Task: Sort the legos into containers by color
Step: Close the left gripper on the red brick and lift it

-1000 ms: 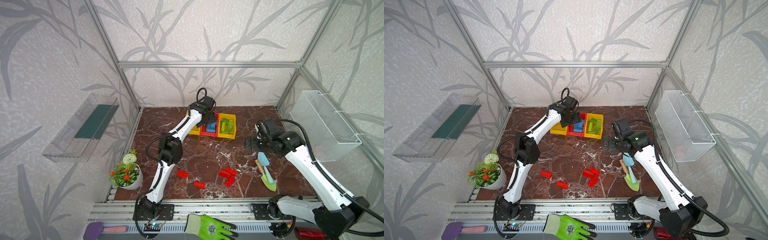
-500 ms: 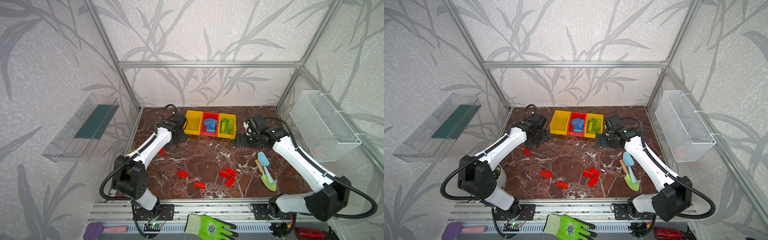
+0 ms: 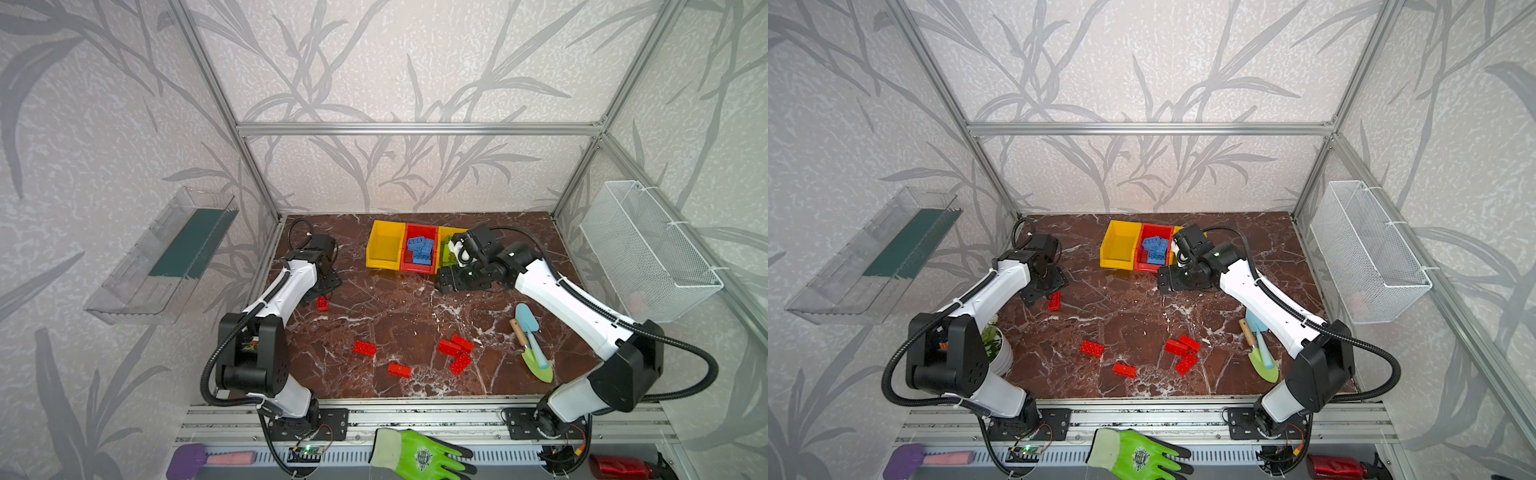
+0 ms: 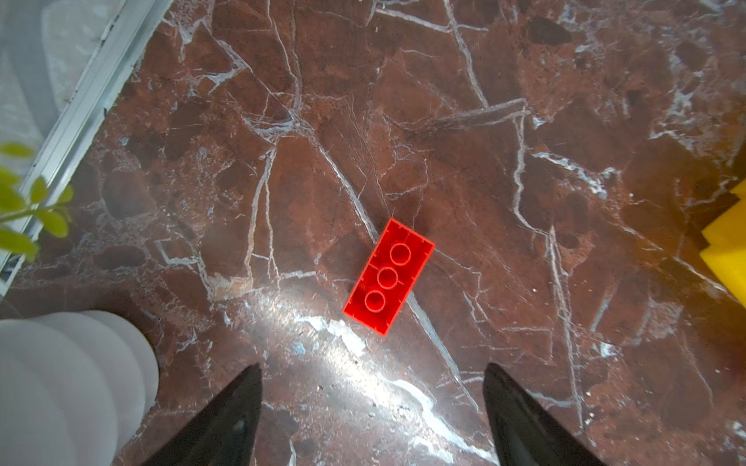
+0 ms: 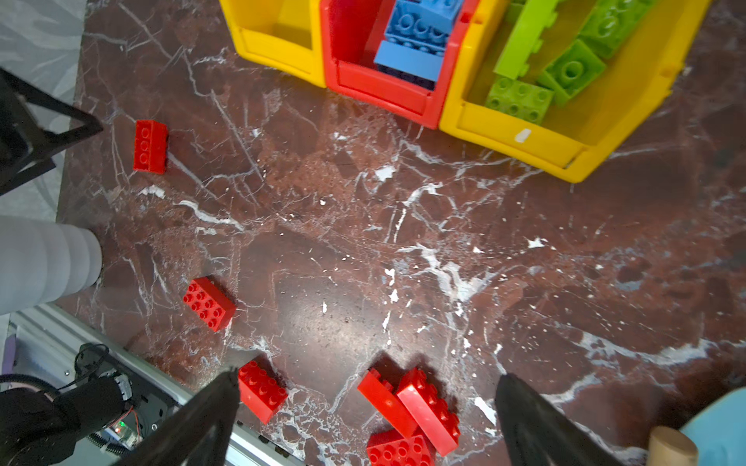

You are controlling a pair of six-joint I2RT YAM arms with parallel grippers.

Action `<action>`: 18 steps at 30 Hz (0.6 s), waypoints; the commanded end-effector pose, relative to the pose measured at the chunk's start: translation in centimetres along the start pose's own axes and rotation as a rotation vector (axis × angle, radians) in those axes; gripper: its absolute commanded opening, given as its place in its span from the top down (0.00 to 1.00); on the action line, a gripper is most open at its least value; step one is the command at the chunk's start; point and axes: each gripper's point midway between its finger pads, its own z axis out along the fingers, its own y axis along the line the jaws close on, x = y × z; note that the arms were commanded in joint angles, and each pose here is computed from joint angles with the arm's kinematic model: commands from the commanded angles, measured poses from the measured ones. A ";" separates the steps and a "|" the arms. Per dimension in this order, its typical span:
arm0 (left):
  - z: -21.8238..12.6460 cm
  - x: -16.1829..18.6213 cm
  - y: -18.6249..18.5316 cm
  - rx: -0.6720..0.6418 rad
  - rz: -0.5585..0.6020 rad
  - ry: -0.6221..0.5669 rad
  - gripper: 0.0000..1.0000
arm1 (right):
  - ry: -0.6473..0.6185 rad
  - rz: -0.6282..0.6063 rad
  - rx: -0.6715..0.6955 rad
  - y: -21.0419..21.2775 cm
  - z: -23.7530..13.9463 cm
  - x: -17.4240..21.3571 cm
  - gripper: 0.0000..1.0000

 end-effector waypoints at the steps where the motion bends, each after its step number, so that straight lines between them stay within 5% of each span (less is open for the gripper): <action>1: 1.5 -0.5 -0.8 0.019 0.053 0.019 0.17 | 0.011 -0.019 -0.066 2.6 0.5 -0.4 0.01; 18: 7.0 0.7 -1.6 0.003 0.107 0.146 0.36 | 0.051 -0.029 -0.004 3.2 2.4 -2.1 0.01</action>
